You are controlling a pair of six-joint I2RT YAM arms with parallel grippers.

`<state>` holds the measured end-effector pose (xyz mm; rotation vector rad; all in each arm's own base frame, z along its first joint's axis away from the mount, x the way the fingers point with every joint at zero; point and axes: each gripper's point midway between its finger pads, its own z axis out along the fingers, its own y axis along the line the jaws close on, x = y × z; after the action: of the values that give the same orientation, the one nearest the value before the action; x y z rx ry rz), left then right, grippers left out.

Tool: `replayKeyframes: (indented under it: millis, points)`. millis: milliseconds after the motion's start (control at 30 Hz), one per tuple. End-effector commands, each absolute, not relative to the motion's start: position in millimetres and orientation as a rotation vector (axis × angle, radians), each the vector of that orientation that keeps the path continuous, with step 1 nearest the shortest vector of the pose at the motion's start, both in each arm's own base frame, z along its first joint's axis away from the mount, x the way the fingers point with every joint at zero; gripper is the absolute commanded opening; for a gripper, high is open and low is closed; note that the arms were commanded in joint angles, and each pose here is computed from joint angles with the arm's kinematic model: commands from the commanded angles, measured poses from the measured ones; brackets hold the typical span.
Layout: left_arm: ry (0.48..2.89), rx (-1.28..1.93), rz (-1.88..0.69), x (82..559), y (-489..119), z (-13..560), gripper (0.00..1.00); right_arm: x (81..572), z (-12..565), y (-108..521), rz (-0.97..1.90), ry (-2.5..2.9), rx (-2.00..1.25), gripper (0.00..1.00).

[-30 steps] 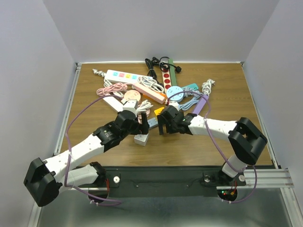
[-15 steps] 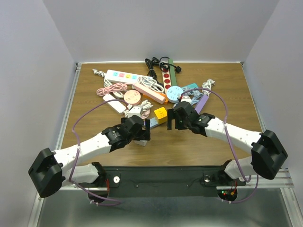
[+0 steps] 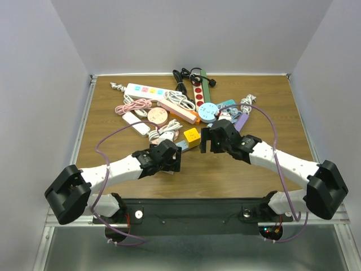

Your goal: Insert the plug

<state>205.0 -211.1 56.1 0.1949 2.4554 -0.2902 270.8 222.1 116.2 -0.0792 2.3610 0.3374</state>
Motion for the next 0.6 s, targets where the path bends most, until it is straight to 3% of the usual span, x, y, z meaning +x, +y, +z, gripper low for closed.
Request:
replayKeyframes:
  millis: [0,67,100,233,267,400,567]
  points:
    - [2.462,0.261,-0.287,204.0,-215.5,49.2,0.89,278.4,142.4,220.8,0.367,2.282,-0.072,1.00]
    - [2.479,0.279,-0.280,202.2,-216.0,46.9,0.72,280.1,150.6,219.1,0.368,2.257,-0.086,1.00]
    - [2.482,0.293,-0.281,202.2,-217.3,46.0,0.55,281.4,156.4,217.2,0.364,2.236,-0.098,1.00]
    - [2.497,0.325,-0.307,199.6,-222.9,47.1,0.15,284.3,169.1,214.0,0.365,2.180,-0.136,1.00]
    - [2.504,0.336,-0.322,198.1,-225.1,48.7,0.02,282.2,175.0,214.2,0.380,2.155,-0.178,1.00]
    - [2.476,0.340,-0.475,200.6,-246.1,79.7,0.00,278.3,199.2,225.6,0.476,2.027,-0.312,1.00]
    - [2.332,0.251,-0.851,219.7,-273.5,160.5,0.00,261.1,240.4,258.1,0.690,1.822,-0.525,1.00]
